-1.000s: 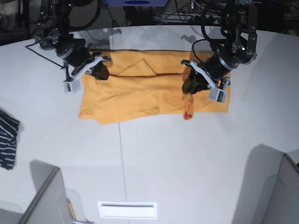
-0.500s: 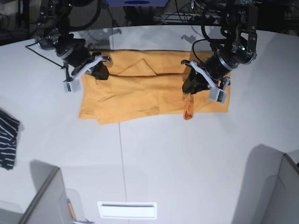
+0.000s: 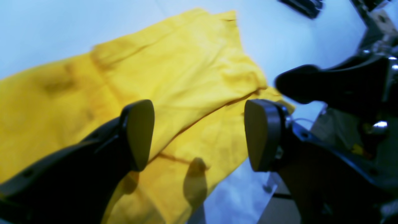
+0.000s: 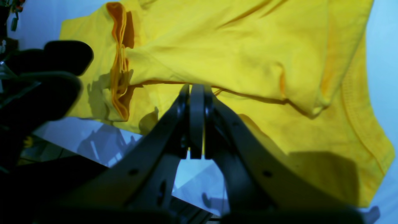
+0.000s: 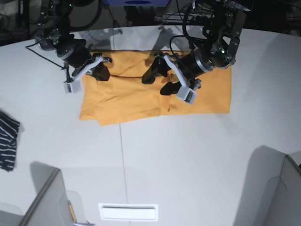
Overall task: Fold the T-shirt properly
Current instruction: 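Release the shirt and lift both grippers away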
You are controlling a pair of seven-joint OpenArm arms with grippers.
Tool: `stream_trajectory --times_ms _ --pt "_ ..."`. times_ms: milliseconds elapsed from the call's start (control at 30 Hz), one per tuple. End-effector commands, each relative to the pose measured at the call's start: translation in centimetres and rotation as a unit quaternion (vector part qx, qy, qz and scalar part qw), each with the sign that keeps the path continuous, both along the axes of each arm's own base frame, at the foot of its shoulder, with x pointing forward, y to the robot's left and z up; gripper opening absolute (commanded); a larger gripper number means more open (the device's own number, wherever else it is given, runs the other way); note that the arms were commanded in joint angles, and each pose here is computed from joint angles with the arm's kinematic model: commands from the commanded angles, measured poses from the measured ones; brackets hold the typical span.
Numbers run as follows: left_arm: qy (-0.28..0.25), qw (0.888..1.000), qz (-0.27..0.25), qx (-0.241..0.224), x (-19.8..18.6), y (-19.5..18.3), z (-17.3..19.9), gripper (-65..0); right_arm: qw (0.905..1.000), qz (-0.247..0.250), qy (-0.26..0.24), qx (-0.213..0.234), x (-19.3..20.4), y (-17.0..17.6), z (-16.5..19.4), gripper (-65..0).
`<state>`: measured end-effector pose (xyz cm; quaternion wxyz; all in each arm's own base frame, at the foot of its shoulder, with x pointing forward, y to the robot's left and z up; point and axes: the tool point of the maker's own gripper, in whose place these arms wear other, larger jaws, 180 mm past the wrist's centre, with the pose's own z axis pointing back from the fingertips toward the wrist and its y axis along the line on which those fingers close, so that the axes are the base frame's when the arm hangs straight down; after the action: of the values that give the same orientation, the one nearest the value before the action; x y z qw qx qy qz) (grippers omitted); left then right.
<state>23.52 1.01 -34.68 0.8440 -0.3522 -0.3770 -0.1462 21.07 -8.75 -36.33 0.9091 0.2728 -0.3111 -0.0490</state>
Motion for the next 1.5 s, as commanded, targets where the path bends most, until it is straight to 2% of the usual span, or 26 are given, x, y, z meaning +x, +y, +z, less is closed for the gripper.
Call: stream_trajectory --times_ms 0,67,100,167,233,267,300,333,400,467,533,567,767,867,933,1067,1133,1300,1467 --pt "-0.026 1.000 0.013 -0.006 1.1 0.8 1.4 -21.7 0.9997 -0.004 -0.023 0.006 0.8 -0.1 1.2 -65.0" --pt "-0.031 0.999 0.045 0.003 1.9 3.0 1.5 -22.7 0.9996 -0.003 -0.029 0.005 1.4 -0.1 1.5 -65.0" --pt "-0.029 0.997 0.067 0.011 2.2 4.7 1.3 -26.2 0.9995 -0.003 -0.032 0.005 1.6 -0.1 1.6 -65.0" --pt "-0.025 0.993 0.113 0.029 2.3 8.2 0.9 -38.5 0.9993 -0.003 -0.038 0.005 2.0 -0.1 1.9 -65.0" --pt "-0.026 0.984 0.167 0.050 2.4 12.4 0.9 -58.1 0.9990 -0.002 -0.045 0.007 2.6 -0.1 2.2 -65.0" --pt "-0.024 0.979 0.195 0.062 2.2 14.6 0.9 -65.0 0.9991 0.004 -0.042 0.011 2.8 0.1 2.3 -65.0" --pt "-0.025 0.973 0.220 0.073 1.9 16.7 1.0 -65.0 0.9990 0.010 -0.039 0.020 3.1 0.4 2.6 -65.0" --pt "-0.029 0.965 0.248 0.086 1.7 19.0 1.3 -65.0 0.9987 0.015 -0.031 0.036 3.3 0.6 2.7 -55.8" --pt "-0.030 0.948 0.297 0.113 0.7 23.3 1.7 -65.0 0.9972 0.009 -0.020 0.071 4.1 -0.1 3.2 -33.3" --pt "-0.033 0.930 0.340 0.138 -0.6 27.1 2.4 -65.0 0.9940 -0.010 -0.014 0.108 5.2 -1.6 3.7 -15.2" --pt "-0.034 0.914 0.372 0.159 -1.8 30.2 3.0 -65.0 0.9914 -0.033 -0.008 0.127 6.1 -3.6 3.8 -6.6" --pt "-0.034 0.908 0.381 0.172 -2.4 31.5 3.4 -65.0 0.9906 -0.044 -0.002 0.130 6.6 -4.6 3.6 -5.0" --pt "-0.036 0.891 0.399 0.216 -5.0 35.9 4.4 -65.0 0.9865 -0.090 0.058 0.124 7.7 -10.3 0.5 -9.2" --pt "-0.021 0.878 0.423 0.222 -6.4 37.9 4.0 -65.0 0.9827 -0.105 0.087 0.126 7.4 -11.7 -1.2 -9.2" --pt "-0.014 0.875 0.427 0.228 -6.7 38.8 3.8 -65.0 0.9824 -0.103 0.108 0.112 6.9 -12.2 -2.5 -9.2" --pt "-0.006 0.874 0.430 0.228 -7.0 39.1 3.3 -65.0 0.9890 -0.061 0.126 0.047 6.3 -11.1 -4.5 -9.2" --pt "-0.008 0.874 0.429 0.228 -6.9 39.1 3.4 -65.0 0.9910 -0.037 0.121 0.042 6.1 -10.3 -5.0 -9.2" --pt "-0.008 0.874 0.429 0.228 -6.9 39.1 3.5 -65.0 0.9876 -0.018 0.148 0.048 5.0 -9.3 -6.9 -9.2" --pt "-0.009 0.874 0.430 0.227 -6.8 39.1 3.5 -65.0 0.9869 0.048 0.150 0.035 3.6 -5.7 -6.8 -9.2"
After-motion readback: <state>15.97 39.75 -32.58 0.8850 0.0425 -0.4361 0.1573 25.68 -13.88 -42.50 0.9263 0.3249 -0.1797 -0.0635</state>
